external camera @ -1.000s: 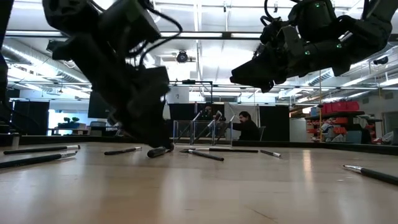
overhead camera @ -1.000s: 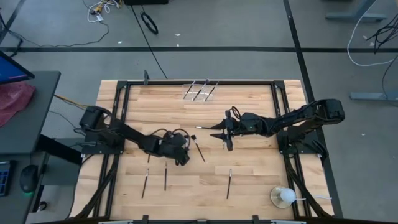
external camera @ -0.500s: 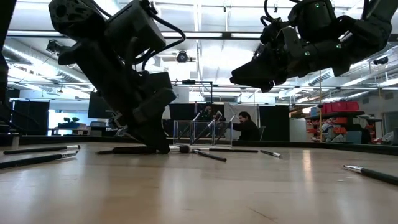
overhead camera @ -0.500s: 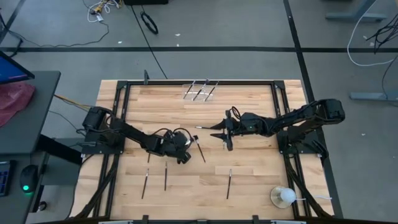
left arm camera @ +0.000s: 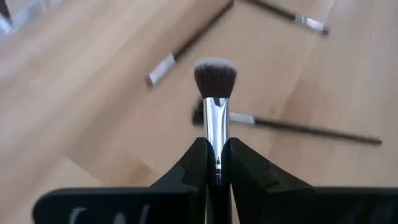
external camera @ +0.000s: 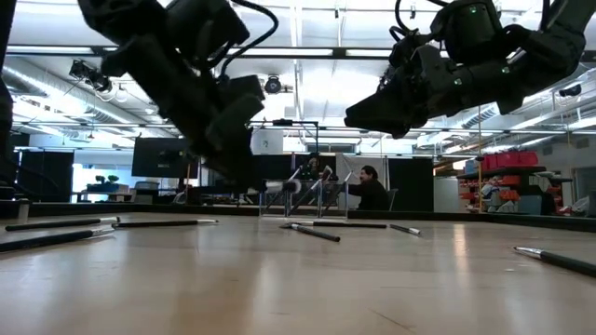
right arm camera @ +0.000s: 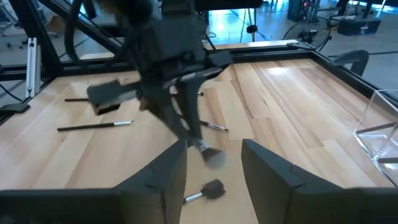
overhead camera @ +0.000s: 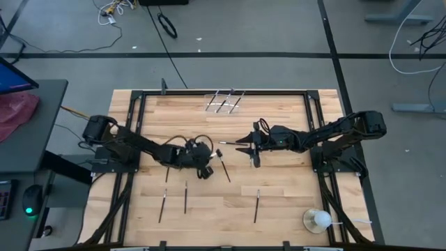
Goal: Put items in baskets/containers
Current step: Put the black blush brush into the transparent organizer
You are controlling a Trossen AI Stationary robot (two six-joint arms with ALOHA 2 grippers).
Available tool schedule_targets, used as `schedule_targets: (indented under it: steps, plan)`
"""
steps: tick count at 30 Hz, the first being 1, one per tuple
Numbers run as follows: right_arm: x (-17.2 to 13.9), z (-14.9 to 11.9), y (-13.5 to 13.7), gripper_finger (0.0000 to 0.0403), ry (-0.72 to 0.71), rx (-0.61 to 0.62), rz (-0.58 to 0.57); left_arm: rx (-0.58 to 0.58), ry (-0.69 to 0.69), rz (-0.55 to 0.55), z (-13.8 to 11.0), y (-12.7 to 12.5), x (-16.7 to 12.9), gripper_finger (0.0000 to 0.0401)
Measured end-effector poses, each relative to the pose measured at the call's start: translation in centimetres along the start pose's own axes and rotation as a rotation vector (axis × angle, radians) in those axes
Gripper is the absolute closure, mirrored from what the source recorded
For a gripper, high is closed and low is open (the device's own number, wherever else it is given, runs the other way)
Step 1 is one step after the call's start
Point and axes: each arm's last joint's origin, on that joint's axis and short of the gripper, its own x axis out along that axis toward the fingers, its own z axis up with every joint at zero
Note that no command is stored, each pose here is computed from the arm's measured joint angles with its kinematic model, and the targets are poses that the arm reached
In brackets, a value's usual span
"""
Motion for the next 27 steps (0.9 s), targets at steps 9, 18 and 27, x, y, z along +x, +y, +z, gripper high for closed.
schedule_targets:
  steps: [9, 18, 27]
  plan:
    - [0.1, -0.2, 0.1, 0.0247, 0.016, 0.024, 0.003, 0.122, -0.359, -0.266, 6.7, 6.5, 1.8, 0.0353]
    - [0.3, -0.4, 0.1, 0.0247, 0.013, -0.024, -0.030, 0.160, -0.676, -0.228, 12.7, 14.9, 1.7, 0.0353]
    - [0.2, 0.0, -0.3, 0.0247, -0.030, -0.022, -0.153, 0.082, -0.554, -0.002, 13.7, 21.8, 4.8, 0.0353]
